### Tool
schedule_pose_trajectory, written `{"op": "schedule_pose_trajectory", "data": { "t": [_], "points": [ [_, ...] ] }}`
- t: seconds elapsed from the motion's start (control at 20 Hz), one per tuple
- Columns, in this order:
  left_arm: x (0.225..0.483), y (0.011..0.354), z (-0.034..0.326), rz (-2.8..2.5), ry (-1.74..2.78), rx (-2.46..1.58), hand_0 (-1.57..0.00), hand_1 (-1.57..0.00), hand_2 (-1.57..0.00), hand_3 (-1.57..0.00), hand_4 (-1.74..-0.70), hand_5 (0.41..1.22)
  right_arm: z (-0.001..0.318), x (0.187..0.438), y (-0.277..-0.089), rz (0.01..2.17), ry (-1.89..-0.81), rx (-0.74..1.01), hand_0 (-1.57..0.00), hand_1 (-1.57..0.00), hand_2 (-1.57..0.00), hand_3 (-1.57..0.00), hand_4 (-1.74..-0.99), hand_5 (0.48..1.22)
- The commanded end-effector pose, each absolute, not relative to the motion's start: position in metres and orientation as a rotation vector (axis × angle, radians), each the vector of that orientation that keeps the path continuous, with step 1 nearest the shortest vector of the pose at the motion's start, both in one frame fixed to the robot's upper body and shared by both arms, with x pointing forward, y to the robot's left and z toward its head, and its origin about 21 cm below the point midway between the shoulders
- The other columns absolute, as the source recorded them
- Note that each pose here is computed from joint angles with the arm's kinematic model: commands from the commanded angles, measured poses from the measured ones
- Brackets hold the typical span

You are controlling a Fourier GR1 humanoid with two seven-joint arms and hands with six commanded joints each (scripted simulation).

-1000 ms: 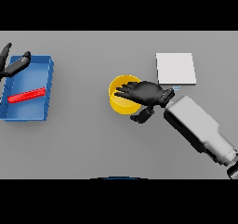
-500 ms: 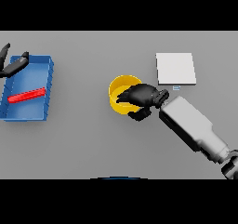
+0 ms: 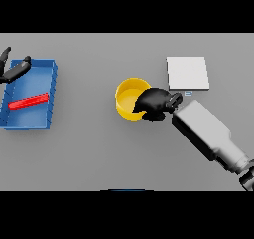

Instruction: Pick up the red beaker and tilt it to pour out 1 green nut into yellow bowl. Pick up the yellow bowl and place it on the metallic measuring scale.

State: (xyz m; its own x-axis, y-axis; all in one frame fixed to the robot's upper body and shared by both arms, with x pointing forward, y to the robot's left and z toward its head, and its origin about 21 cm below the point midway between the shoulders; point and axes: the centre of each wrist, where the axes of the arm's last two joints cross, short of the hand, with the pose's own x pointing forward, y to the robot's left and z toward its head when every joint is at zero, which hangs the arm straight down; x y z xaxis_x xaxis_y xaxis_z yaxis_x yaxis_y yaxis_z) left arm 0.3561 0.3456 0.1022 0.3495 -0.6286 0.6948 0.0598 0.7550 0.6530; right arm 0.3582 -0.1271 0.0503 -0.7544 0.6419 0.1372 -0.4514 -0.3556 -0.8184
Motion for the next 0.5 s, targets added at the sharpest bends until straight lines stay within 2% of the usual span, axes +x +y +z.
{"op": "schedule_pose_trajectory", "data": {
  "t": [0.0, 0.25, 0.45],
  "points": [
    [0.357, 0.346, 0.104, -0.474, -1.135, 0.579, 0.00, 0.00, 0.00, 0.00, -0.78, 0.712, 0.053, 0.357, -0.128, 2.131, -1.205, -0.272, -1.45, -1.45, -1.33, -1.17, -1.698, 1.193],
    [0.359, 0.348, 0.104, -0.483, -1.137, 0.587, 0.00, 0.00, 0.00, 0.00, -0.77, 0.706, 0.073, 0.361, -0.127, 2.105, -1.234, -0.301, -1.53, -1.53, -1.44, -1.17, -1.727, 1.212],
    [0.358, 0.345, 0.106, -0.481, -1.144, 0.580, 0.00, 0.00, 0.00, 0.00, -0.78, 0.702, 0.097, 0.356, -0.137, 2.100, -1.221, -0.339, -1.55, -1.55, -1.49, -1.15, -1.735, 1.217]
  ]
}}
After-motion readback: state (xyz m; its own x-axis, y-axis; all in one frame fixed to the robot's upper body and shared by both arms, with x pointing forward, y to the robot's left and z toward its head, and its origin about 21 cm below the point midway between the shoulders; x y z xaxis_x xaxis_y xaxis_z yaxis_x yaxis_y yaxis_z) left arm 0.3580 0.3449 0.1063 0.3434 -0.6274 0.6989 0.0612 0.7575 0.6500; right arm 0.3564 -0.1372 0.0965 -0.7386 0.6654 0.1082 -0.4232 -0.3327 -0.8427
